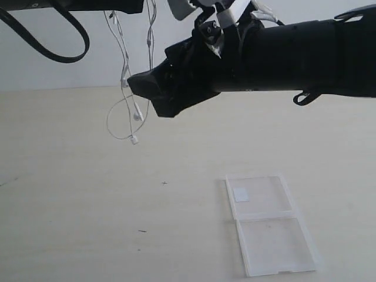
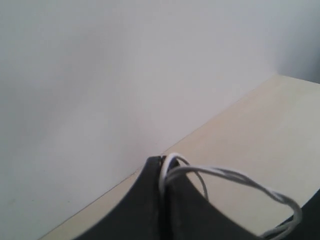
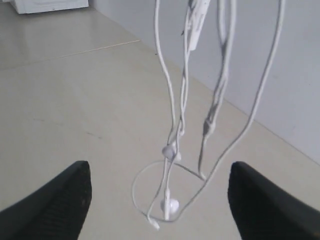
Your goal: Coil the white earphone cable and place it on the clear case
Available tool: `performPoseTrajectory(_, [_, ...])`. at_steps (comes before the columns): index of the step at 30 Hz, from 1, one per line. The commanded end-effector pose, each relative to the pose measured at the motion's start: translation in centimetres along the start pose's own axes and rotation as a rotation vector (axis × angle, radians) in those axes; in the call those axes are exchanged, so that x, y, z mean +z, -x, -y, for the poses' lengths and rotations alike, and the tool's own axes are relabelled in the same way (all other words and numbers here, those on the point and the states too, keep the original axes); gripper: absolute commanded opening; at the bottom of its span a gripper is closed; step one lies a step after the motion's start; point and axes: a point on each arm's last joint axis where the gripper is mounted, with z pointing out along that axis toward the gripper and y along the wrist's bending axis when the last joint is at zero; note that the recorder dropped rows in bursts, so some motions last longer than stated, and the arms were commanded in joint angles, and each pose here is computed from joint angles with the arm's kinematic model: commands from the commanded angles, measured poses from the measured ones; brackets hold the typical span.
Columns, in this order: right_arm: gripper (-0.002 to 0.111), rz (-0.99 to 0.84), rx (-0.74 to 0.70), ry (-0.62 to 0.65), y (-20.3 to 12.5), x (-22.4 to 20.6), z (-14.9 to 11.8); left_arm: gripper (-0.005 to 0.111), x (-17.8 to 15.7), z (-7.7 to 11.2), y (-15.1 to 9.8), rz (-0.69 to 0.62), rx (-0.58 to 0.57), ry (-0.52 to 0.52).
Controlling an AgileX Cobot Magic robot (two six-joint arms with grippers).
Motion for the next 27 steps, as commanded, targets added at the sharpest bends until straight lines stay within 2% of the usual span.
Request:
performPoseTrajectory(1, [0.073, -0.003, 0.063, -0.044, 0.3, 0.3, 0.5, 0.000, -0.1, 0.1, 0.5, 0.035, -0.014, -0.014])
performPoseTrajectory(11, [0.073, -0.055, 0.105, -0.051, -1.1, 2.1, 1.1, 0.000, -0.1, 0.2, 0.7, 0.053, -0.014, -0.025])
performPoseTrajectory(18, [0.076, -0.029, 0.120, -0.049, -0.1, 3.2, 1.6, 0.000, -0.1, 0.2, 0.7, 0.053, -0.014, -0.025])
performPoseTrajectory(27, [0.080, -0.032, 0.145, -0.007, -0.4, 4.8, 1.8, 0.000, -0.1, 0.2, 0.7, 0.055, -0.012, -0.026])
